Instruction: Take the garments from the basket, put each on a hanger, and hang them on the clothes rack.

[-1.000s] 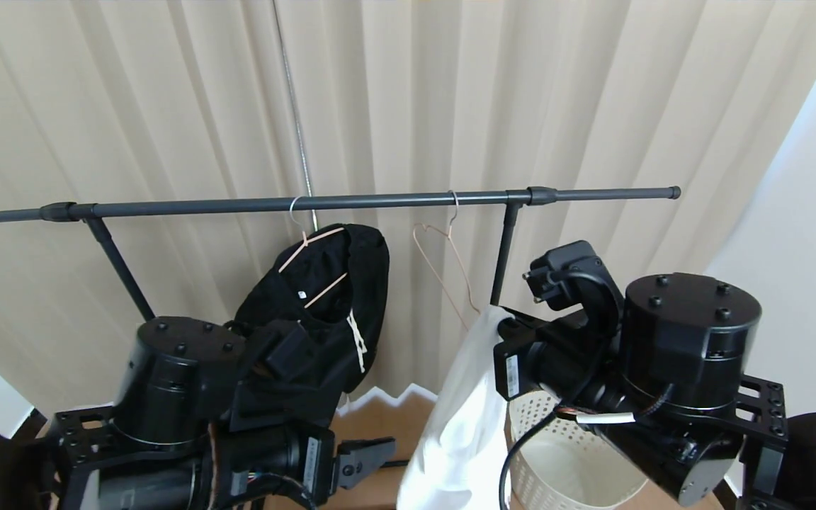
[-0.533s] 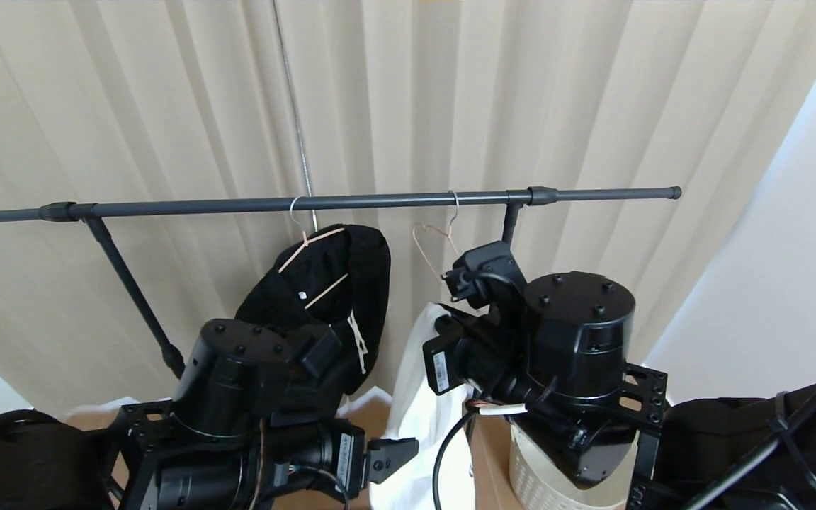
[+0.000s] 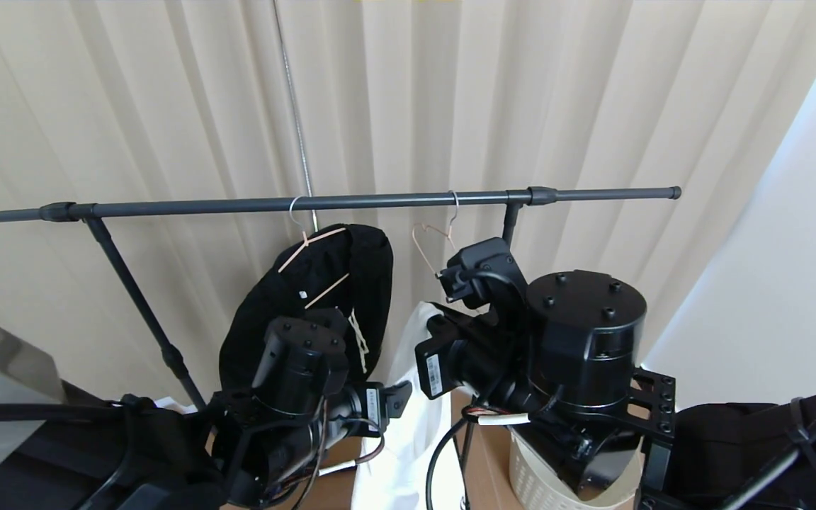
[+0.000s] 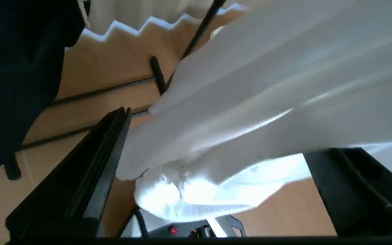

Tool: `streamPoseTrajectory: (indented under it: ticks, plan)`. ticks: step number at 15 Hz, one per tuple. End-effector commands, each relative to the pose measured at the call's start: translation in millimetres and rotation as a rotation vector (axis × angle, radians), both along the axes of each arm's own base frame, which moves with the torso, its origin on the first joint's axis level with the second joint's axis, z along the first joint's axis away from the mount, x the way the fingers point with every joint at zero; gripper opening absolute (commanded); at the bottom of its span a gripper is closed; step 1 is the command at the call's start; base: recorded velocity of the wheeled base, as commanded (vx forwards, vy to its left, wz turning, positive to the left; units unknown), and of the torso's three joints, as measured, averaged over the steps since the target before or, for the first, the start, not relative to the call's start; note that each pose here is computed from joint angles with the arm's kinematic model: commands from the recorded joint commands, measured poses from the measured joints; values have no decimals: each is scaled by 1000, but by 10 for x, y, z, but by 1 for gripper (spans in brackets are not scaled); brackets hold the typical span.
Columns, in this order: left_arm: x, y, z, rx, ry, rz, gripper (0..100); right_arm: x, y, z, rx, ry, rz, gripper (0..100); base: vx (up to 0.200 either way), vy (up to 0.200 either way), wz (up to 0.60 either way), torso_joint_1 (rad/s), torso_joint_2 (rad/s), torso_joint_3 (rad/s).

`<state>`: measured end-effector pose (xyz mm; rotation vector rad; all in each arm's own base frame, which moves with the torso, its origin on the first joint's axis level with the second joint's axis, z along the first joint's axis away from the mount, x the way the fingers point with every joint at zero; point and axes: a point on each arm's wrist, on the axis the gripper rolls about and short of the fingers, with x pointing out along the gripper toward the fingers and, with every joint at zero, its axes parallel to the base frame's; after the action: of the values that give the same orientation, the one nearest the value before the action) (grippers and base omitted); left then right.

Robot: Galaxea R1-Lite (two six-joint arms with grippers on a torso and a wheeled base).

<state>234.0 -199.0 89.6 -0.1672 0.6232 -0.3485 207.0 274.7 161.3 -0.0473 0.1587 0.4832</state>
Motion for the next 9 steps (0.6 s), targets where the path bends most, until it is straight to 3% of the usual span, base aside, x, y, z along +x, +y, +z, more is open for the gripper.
streamPoseTrajectory:
  ticks: [1, 3, 5, 9]
  plan:
    - [105, -62, -228, 45, -4, 48, 100, -149, -62, 190, 39, -30, 27, 0, 0, 0, 0, 0, 0, 0]
    - [197, -61, -402, 89, -10, 51, 100, -289, -77, 334, 46, -66, 63, 0, 0, 0, 0, 0, 0, 0]
    - [297, -38, -478, 95, -5, 74, 100, -316, -120, 396, 46, -88, 65, 0, 0, 0, 0, 0, 0, 0]
    - [454, 76, -607, 135, 11, 114, 100, -325, -283, 374, 30, -86, 40, 0, 0, 0, 0, 0, 0, 0]
